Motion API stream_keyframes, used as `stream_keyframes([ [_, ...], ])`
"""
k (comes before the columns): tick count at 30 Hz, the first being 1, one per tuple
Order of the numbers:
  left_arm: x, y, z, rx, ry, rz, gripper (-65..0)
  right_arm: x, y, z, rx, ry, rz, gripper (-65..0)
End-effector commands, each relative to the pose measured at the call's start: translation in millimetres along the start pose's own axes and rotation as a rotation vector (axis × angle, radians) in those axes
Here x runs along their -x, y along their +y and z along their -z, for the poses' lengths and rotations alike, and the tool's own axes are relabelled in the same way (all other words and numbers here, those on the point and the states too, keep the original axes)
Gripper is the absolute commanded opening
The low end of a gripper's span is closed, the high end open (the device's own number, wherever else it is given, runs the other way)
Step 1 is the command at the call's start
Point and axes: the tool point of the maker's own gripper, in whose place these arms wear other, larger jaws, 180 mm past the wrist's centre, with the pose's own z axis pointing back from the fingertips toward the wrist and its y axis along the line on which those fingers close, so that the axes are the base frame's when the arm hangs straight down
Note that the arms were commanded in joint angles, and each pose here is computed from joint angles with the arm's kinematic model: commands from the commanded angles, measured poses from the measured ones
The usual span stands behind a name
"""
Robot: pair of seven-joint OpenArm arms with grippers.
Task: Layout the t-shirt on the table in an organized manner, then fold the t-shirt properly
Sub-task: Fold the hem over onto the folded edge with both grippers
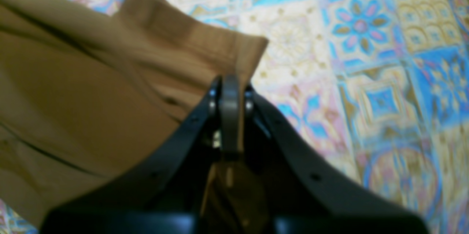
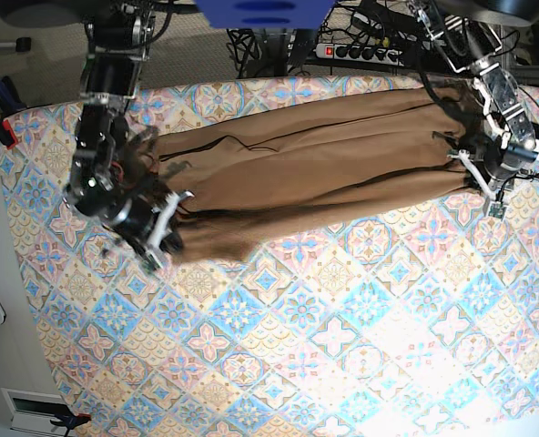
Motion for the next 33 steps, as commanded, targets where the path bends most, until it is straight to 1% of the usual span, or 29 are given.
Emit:
stream_keyframes([
  [1, -10.8, 12.1, -9.5, -0.043, -0.034, 0.023, -65.0, -18.7, -14.8, -10.2, 0.044, -0.056, -0.016, -65.0],
  [5, -11.8, 12.0, -16.1, -0.055, -0.043, 0.041, -65.0, -14.3, -24.0, -23.5, 0.089, -0.025, -0.021, -65.0],
  [9, -10.4, 6.8, -20.8, -0.057, -0.049, 0.047, -65.0, -8.9, -28.9, -39.6, 0.131, -0.027, -0.018, -65.0],
  [13, -7.6, 4.2, -34.2, -0.076, -0.056, 0.083, -65.0, 5.6, -21.0, -45.4, 0.129, -0.003, -0.017, -65.0],
  [19, -0.2, 2.0, -38.3, -0.078, -0.042, 0.098, -65.0, 48.9, -1.7, -47.7, 0.091, 0.088, 0.017, -65.0],
  [24, 16.0, -2.1, -39.3, -0.067, -0.006, 0.108, -65.0, 71.8, -7.5, -64.8, 0.134, 0.122, 0.059, -65.0],
  [30, 30.1, -5.4, -40.2, -0.057, 0.028, 0.114, -65.0, 94.6, -8.5, -77.5, 0.156, 0.166, 0.09, -65.0],
  [33, 34.0, -6.3, -40.9, -0.054, 0.036, 0.117, -65.0, 94.1, -9.2, -78.7, 0.157, 0.158, 0.097, -65.0],
])
